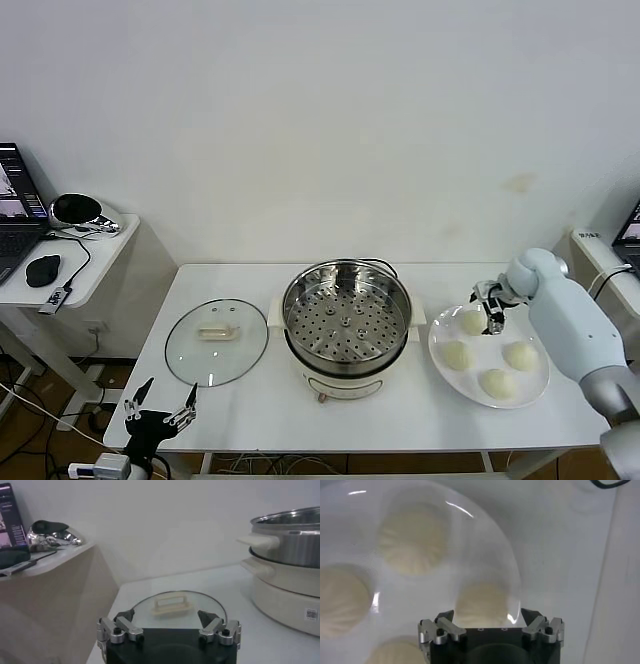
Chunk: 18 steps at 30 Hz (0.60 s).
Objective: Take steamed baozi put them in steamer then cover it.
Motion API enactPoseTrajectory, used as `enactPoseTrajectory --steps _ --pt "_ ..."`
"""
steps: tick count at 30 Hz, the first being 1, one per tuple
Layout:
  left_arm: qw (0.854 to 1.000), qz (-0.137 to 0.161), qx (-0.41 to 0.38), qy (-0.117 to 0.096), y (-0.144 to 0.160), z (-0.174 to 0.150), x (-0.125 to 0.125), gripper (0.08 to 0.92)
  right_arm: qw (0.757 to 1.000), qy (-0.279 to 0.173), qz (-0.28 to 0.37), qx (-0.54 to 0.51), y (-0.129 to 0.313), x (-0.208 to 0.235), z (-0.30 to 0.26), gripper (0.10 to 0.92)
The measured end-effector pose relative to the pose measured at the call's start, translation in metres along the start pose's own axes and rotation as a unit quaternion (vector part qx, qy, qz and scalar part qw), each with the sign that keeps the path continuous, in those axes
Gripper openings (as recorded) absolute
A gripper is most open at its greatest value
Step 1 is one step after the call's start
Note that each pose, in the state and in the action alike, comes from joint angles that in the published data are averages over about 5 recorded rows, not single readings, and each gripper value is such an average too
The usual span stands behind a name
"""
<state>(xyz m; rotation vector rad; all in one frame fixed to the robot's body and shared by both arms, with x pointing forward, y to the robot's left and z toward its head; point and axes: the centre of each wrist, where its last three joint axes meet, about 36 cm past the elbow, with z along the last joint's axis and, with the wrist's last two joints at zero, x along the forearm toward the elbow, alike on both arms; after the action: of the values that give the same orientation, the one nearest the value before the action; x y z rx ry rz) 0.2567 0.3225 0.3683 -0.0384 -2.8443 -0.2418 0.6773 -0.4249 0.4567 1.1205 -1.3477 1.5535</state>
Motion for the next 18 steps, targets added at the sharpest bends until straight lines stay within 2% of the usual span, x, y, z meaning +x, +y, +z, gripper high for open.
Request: enactPoseTrajectory --steps 9,18 --pt "1.0 0.002 0.0 0.004 -0.0021 0.0027 -0.0015 0.823 1.0 -0.002 -0.001 -0.007 0.0028 -0.0057 0.0012 0.816" --pt "1.0 0.002 -0.001 0.006 -0.0034 0.0045 -0.0015 0.823 1.0 -0.003 0.003 -0.017 0.0045 -0.0068 0.0039 0.655"
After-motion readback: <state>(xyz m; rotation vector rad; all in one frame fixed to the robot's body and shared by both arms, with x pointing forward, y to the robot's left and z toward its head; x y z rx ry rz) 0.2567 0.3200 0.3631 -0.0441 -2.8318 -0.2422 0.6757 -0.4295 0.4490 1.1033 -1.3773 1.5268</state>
